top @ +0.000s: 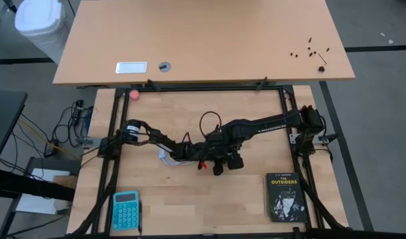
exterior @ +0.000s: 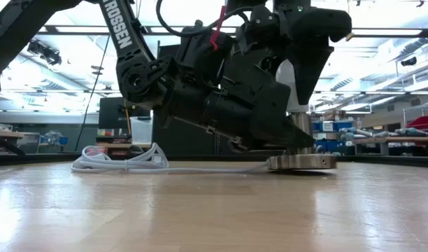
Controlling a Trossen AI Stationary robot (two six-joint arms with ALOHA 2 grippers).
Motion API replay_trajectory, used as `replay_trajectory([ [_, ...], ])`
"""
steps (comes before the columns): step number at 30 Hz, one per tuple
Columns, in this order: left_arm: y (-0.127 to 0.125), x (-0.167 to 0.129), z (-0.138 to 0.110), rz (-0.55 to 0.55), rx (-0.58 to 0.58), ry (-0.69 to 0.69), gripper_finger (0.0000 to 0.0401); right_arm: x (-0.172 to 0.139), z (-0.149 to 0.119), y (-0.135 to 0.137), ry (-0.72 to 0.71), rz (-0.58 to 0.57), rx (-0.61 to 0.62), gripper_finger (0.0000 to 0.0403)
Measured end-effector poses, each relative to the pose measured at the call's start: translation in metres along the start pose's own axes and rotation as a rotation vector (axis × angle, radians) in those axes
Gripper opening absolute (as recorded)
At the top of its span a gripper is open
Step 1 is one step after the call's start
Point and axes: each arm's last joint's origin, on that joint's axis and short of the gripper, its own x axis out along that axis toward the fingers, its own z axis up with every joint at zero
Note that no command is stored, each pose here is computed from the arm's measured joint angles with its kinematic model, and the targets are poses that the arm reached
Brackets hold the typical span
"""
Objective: Screw lightbulb
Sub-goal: Insert the white lightbulb into the silver lamp
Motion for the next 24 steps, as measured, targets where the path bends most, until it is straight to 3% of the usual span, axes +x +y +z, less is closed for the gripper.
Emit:
replay_trajectory([
  [11,-0.001,0.0,0.0,0.003,0.033,0.002,0.0171,0.0,-0.002,-0.022,0.005,0.088,0.053,0.0268],
  [24,-0.001,0.0,-0.001,0.013,0.041,0.004,0.0171,0.009,-0.004,-0.031,-0.008,0.09,0.04,0.027],
])
